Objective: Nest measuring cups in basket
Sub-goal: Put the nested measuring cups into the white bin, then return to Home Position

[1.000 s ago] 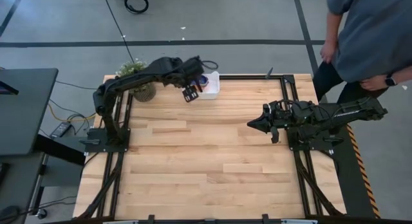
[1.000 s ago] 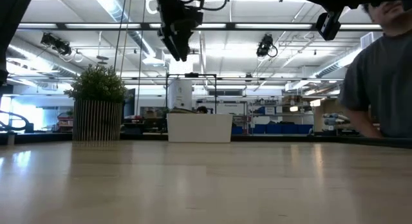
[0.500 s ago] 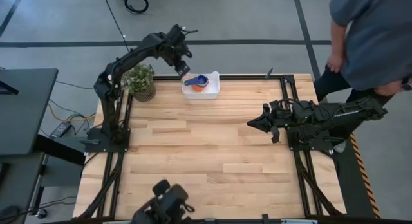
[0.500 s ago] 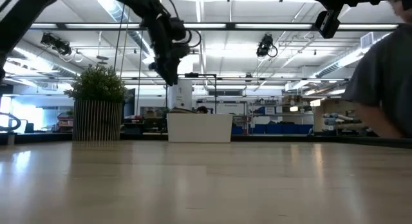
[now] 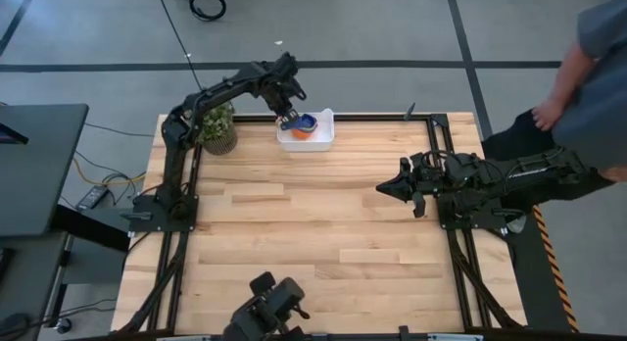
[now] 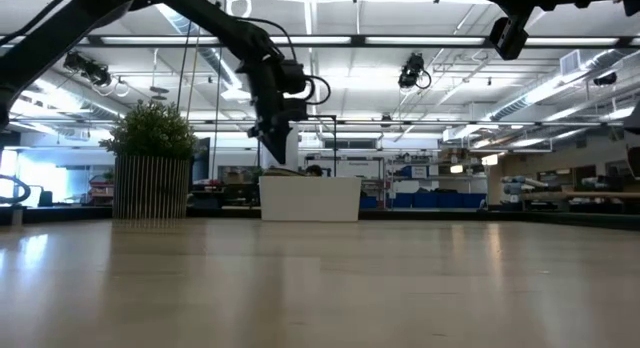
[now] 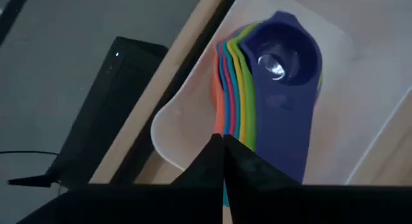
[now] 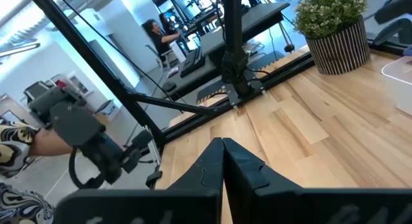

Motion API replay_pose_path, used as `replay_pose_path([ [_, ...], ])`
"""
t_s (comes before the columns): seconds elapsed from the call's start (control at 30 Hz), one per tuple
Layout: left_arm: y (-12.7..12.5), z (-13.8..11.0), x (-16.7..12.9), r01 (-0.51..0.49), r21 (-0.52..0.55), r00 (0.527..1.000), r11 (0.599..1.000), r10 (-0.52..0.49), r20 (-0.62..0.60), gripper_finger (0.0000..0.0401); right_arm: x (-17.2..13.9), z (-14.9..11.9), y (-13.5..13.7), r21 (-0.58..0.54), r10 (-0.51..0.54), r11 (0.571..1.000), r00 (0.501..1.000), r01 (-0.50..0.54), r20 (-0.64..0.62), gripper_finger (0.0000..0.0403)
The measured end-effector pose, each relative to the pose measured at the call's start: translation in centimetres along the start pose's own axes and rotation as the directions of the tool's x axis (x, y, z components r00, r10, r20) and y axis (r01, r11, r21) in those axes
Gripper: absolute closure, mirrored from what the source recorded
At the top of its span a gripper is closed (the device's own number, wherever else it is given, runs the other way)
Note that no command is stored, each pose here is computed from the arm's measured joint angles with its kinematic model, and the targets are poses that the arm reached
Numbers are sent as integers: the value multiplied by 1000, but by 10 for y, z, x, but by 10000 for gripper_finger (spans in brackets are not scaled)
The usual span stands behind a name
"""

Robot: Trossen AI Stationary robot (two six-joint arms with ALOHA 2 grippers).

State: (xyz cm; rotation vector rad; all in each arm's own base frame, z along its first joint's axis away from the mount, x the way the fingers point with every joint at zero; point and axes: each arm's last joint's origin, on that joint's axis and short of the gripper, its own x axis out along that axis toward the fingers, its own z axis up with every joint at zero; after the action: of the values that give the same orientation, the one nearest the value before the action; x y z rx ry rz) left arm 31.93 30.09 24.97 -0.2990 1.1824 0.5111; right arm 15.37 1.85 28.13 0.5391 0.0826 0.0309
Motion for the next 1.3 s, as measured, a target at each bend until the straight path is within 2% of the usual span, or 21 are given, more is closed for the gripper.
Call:
replay_pose_path([
  [0.3,-16,0,9,-107,94,992,990,112,-53,398,0,0,0,0,0,1000,1000,0,-1,389],
  [0.53,-17,-6,19,-74,95,989,993,85,-122,398,0,0,0,0,0,1000,1000,0,-1,389],
  [0.87,-27,-4,23,-49,124,991,991,64,-121,399,0,0,0,0,0,1000,1000,0,0,389],
  [1.03,-31,-3,23,14,119,993,993,-1,-116,399,0,0,0,0,0,1000,1000,0,0,389],
  [1.3,-25,0,19,-16,101,995,995,27,-101,399,0,0,0,0,0,1000,1000,0,-1,389],
])
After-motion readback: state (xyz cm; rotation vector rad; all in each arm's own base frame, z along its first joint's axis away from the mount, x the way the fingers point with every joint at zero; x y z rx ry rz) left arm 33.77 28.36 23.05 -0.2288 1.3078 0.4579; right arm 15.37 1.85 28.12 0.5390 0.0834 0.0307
